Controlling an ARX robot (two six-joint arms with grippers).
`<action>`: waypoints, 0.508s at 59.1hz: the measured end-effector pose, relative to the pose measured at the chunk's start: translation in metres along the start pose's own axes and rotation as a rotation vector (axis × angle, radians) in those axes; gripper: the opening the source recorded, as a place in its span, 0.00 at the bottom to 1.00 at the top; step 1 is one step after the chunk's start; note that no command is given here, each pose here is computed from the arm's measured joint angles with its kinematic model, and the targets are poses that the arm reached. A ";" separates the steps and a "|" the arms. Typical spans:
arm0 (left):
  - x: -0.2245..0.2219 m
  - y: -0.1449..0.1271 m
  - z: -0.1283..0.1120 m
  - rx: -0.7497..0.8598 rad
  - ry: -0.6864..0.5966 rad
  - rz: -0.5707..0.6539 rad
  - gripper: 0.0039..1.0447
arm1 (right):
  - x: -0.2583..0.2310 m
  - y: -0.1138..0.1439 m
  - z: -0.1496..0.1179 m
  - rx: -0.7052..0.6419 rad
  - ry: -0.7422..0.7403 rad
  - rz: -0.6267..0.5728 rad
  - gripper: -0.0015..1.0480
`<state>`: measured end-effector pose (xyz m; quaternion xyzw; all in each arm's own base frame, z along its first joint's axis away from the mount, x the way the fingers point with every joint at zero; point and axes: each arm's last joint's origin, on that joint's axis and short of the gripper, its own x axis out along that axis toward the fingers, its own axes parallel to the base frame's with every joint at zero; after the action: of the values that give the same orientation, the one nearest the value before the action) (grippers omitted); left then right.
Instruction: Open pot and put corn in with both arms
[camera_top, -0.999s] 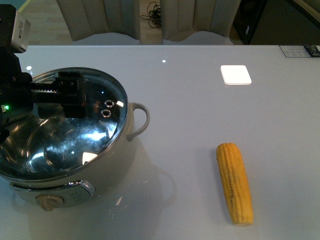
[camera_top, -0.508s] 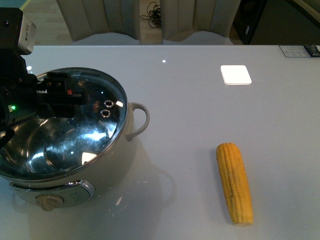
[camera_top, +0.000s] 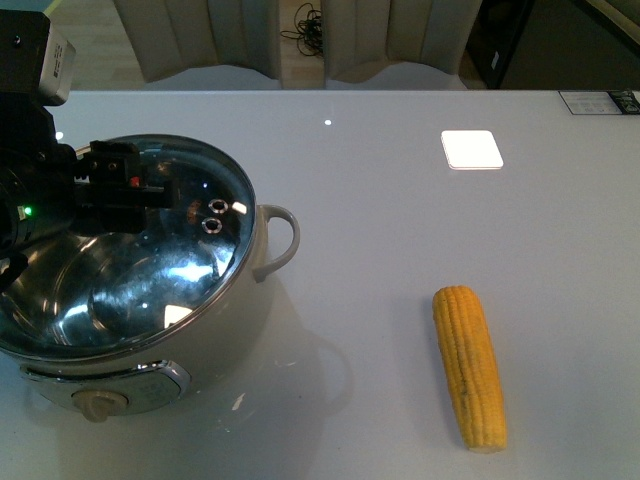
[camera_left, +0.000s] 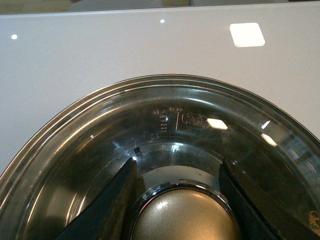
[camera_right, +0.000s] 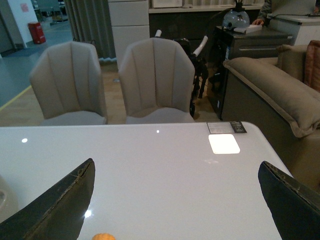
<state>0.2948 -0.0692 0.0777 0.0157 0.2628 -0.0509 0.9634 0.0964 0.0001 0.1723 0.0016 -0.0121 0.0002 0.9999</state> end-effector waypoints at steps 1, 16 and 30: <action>0.000 0.000 0.001 0.000 0.000 0.001 0.41 | 0.000 0.000 0.000 0.000 0.000 0.000 0.91; -0.009 -0.003 0.019 0.013 -0.024 0.009 0.41 | 0.000 0.000 0.000 0.000 0.000 0.000 0.91; -0.030 0.000 0.060 0.009 -0.125 0.018 0.41 | 0.000 0.000 0.000 0.000 0.000 0.000 0.91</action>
<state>0.2988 -0.0702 0.1443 0.0194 0.2019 -0.0444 0.9782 0.0964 0.0001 0.1723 0.0016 -0.0121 0.0004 0.9999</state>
